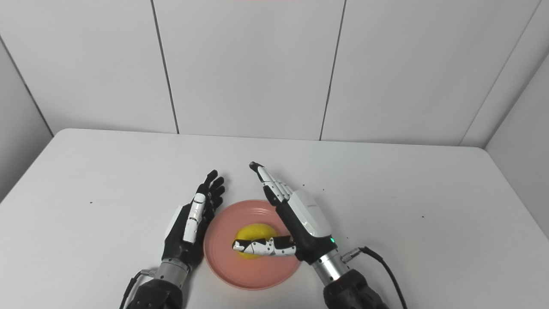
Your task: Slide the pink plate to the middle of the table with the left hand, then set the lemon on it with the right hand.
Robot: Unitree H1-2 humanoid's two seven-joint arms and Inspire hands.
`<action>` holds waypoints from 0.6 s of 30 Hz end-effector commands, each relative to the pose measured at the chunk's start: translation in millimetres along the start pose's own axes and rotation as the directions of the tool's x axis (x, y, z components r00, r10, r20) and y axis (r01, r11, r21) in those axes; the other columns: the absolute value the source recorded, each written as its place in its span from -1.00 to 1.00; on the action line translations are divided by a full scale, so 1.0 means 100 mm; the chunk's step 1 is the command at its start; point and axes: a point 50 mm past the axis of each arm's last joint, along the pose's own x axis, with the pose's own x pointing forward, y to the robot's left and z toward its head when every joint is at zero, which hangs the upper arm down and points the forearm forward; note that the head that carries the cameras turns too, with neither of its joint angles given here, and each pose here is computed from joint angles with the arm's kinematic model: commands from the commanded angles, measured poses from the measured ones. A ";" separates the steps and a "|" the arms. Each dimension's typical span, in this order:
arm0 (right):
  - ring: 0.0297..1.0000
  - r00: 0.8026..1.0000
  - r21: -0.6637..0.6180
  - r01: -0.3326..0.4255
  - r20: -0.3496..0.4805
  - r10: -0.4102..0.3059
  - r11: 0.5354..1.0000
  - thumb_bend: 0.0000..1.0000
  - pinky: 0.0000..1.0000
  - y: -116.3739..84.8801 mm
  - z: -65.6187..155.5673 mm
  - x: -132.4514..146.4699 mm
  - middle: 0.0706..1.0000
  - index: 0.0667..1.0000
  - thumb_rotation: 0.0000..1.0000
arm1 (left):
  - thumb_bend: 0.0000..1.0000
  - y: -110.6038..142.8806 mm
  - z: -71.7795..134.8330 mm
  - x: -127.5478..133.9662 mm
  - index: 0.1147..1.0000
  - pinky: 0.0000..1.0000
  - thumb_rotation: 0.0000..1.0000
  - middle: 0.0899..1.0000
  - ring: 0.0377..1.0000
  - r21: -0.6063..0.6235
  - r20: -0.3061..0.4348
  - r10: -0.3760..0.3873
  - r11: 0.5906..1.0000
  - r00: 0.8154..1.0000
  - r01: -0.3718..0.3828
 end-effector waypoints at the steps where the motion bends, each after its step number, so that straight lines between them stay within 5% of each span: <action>1: 0.97 0.994 0.068 0.100 0.045 -0.103 0.993 0.28 0.87 -0.13 0.11 0.03 1.00 1.00 0.47 | 0.05 0.00 0.18 0.04 0.94 1.00 1.00 0.93 0.94 0.020 0.067 -0.017 1.000 0.998 0.016; 6: 0.99 0.974 0.142 0.222 -0.087 -0.211 0.965 0.33 0.95 -0.20 0.00 -0.12 1.00 1.00 0.63 | 0.14 0.07 0.21 0.00 0.93 1.00 1.00 0.92 0.93 0.043 0.067 -0.009 0.999 0.998 0.006; 10: 0.87 0.944 0.097 0.298 -0.179 -0.278 0.950 0.28 0.77 -0.22 -0.10 -0.22 0.90 0.92 0.84 | 0.18 0.12 0.20 -0.04 0.93 1.00 1.00 0.92 0.95 0.063 0.077 0.004 0.998 0.997 -0.008; 18: 0.84 0.908 0.189 0.369 -0.284 -0.309 0.910 0.24 0.82 -0.14 -0.26 -0.35 0.83 0.86 0.88 | 0.15 0.21 0.19 -0.11 0.99 1.00 1.00 0.98 0.99 0.078 0.113 0.021 0.997 0.993 -0.030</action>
